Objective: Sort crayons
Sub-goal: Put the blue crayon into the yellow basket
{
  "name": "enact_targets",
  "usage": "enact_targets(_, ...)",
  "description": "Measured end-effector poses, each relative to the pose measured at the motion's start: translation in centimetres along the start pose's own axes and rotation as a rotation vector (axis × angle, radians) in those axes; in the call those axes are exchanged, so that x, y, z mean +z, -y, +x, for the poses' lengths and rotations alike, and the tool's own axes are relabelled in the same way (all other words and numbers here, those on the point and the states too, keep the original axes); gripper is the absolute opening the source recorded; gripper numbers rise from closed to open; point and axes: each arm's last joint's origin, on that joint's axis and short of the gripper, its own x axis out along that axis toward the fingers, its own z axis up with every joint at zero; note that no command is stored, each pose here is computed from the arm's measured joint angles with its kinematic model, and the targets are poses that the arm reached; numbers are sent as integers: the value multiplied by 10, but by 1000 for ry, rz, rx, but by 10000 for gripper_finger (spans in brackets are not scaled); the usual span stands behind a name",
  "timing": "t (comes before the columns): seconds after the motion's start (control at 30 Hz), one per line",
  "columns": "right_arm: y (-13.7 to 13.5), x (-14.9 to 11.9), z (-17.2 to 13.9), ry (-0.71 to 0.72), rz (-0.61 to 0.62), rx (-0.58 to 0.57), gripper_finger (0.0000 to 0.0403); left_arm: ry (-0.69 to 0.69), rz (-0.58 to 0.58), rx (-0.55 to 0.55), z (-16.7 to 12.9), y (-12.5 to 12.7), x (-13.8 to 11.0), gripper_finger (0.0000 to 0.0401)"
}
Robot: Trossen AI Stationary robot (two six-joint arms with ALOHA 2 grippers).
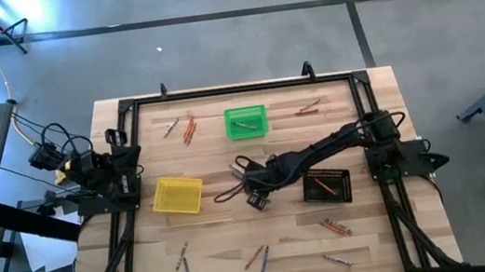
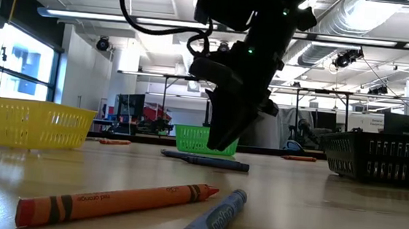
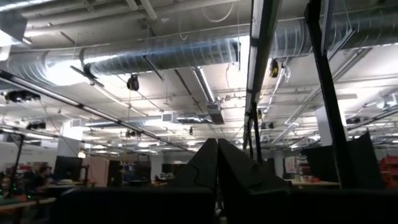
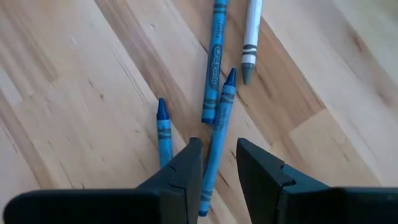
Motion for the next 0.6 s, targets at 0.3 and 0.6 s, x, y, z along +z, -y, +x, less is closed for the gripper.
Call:
enact_targets(0.3,-6,-7,-2,-6,27,2,94,-14,-34,-8,0,1,-2,3)
enact_targets(0.6,-5,-14,20,-56,18,-45,94,-15,1,-9,0,1,-2,3)
